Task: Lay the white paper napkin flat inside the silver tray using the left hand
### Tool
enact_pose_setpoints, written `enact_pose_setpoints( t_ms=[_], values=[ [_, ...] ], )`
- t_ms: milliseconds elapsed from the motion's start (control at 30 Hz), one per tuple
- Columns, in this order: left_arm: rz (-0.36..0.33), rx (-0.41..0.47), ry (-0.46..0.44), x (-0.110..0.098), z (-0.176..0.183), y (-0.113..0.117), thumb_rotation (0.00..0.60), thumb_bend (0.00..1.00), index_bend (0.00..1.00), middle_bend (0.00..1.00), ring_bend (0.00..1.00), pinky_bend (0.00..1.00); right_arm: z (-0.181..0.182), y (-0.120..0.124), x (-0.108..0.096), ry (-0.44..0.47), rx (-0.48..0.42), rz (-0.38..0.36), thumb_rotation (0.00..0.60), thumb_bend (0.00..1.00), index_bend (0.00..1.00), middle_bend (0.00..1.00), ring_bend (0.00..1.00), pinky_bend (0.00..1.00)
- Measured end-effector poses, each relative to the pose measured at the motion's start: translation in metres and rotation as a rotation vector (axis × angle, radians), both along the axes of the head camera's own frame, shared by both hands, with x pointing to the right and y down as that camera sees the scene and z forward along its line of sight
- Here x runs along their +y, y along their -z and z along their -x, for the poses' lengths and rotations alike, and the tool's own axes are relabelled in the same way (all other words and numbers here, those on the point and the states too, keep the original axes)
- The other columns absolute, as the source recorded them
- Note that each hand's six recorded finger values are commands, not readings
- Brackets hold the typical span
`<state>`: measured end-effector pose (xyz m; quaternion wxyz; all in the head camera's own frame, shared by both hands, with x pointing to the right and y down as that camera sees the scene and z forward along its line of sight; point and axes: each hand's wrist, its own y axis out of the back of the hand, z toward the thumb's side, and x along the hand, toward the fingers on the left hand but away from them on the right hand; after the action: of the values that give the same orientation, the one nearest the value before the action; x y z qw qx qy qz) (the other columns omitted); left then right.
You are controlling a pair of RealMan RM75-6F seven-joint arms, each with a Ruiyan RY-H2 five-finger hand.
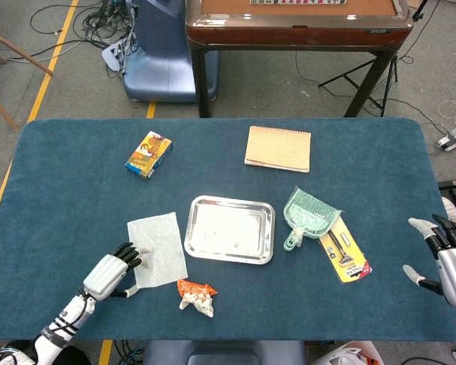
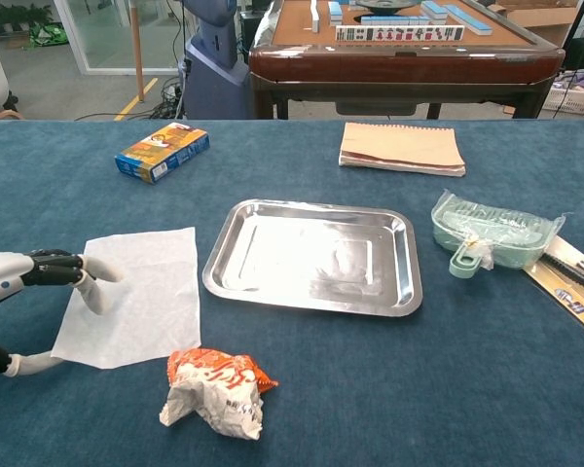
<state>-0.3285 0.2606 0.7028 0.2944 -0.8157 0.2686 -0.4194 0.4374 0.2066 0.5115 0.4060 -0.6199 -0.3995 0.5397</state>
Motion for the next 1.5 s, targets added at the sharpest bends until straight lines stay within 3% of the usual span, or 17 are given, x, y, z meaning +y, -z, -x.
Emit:
enact_pose_setpoints(
  t_ms=[433, 967, 1233, 1500],
  values=[
    [0.005, 0.065, 0.038, -0.007, -0.01, -0.001, 0.6, 0.24, 0.5, 0.21, 0.2, 0.08, -0.003, -0.002, -0.001, -0.006, -0.007, 0.002, 0.6, 0.16, 0.2, 0.26, 0.11, 0.17],
    [0.021, 0.057, 0.026, -0.002, -0.006, -0.001, 0.6, 0.46, 0.58, 0.22, 0.2, 0.08, -0.002, -0.003, -0.002, -0.004, -0.01, -0.001, 0.6, 0.16, 0.2, 0.26, 0.11, 0.17],
    [0.033, 0.043, 0.021, -0.002, -0.002, -0.003, 0.6, 0.47, 0.6, 0.23, 0.2, 0.08, -0.005, -0.002, -0.001, -0.012, -0.009, -0.003, 0.6, 0.16, 0.2, 0.26, 0.11, 0.17],
    [0.013, 0.094, 0.041, -0.024, -0.007, 0.007, 0.6, 0.47, 0.59, 0.25, 0.22, 0.08, -0.006, -0.002, -0.001, -0.013, -0.008, -0.001, 0.6, 0.16, 0.2, 0.26, 0.11, 0.17]
  ],
)
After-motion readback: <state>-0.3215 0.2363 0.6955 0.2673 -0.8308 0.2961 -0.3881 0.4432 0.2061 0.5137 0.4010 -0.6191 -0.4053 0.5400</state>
